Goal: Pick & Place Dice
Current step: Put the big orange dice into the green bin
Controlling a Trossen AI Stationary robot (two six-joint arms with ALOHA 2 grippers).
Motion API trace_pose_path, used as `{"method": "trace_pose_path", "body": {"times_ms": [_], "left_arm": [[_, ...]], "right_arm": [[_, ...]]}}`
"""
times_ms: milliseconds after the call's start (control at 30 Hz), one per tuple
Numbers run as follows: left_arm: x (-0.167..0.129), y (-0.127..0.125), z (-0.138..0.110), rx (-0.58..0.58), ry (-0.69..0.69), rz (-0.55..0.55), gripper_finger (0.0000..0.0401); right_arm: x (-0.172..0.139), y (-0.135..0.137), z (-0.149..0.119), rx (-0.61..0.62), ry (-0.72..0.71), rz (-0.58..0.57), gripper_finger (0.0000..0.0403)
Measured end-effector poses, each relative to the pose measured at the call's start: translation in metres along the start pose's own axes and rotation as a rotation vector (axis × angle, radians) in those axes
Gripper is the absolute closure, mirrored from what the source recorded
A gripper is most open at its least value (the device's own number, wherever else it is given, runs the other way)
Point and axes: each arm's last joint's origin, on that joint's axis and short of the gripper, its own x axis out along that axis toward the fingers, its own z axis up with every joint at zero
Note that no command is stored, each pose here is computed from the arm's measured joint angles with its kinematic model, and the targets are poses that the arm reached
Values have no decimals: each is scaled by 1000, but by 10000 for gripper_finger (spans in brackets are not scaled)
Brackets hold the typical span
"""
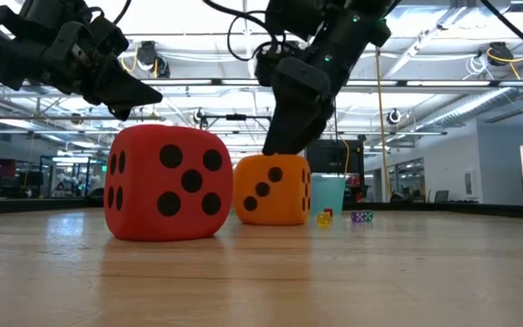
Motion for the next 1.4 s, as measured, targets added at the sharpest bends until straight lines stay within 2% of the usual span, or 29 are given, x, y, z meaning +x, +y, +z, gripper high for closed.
{"method": "trace_pose_path", "body": {"times_ms": [333,667,867,1100,1400], "left_arm": [[0,0,0,0,3,0,375],[0,0,-1,2,6,-2,375],[0,-1,-1,2,7,-19,375],[0,-1,-1,6,6,-19,375],[0,-1,0,9,4,-19,375]], "right_arm": [[-13,1,4,88,-39,18,3],[-14,1,0,-104,3,17,3],[-13,-5,1,-112,9,80,3],[-13,-6,1,-111,11,82,3],[-2,-13,-12,-98,-4,89,3]]}}
